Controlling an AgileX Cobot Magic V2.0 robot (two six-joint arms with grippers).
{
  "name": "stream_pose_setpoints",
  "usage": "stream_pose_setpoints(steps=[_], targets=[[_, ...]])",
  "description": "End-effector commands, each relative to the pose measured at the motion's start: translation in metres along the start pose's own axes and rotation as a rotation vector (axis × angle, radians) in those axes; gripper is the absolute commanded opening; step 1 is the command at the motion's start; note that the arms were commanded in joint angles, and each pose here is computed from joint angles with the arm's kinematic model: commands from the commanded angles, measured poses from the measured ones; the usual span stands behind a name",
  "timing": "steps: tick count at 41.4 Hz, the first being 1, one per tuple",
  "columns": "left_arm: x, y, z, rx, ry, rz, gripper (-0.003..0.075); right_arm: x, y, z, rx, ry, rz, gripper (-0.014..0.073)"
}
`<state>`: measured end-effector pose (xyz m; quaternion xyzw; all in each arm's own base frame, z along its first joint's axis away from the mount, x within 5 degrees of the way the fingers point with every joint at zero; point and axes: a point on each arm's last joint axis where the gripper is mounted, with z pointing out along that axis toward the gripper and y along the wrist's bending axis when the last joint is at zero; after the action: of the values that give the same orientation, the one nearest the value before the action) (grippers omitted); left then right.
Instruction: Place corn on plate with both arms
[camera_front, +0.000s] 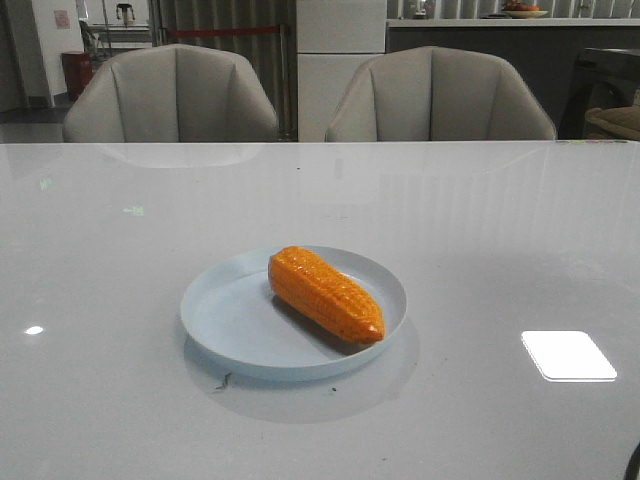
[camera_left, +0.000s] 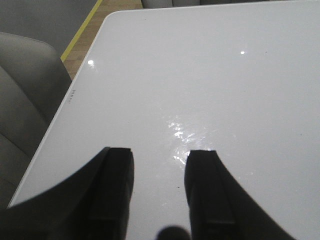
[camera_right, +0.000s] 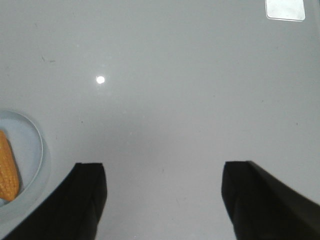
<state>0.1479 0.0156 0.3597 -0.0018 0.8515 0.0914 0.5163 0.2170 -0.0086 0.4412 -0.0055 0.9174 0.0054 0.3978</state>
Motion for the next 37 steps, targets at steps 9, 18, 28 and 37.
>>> stream_pose_setpoints(steps=[9, 18, 28, 37], targets=[[-0.015, 0.002, -0.006, -0.005, -0.103, 0.0, 0.0326, 0.083, 0.001, 0.014, 0.02, -0.046, 0.004, 0.058], [-0.015, 0.002, -0.006, -0.005, -0.103, 0.0, 0.0326, 0.11, 0.002, 0.014, 0.02, -0.039, 0.01, 0.058], [-0.014, 0.002, -0.005, -0.005, -0.101, 0.0, 0.0318, 0.11, 0.002, 0.013, 0.021, -0.048, 0.01, 0.058], [-0.014, 0.001, -0.005, 0.0, -0.101, -0.007, 0.0081, 0.111, 0.002, 0.013, 0.019, -0.031, 0.01, 0.058]])
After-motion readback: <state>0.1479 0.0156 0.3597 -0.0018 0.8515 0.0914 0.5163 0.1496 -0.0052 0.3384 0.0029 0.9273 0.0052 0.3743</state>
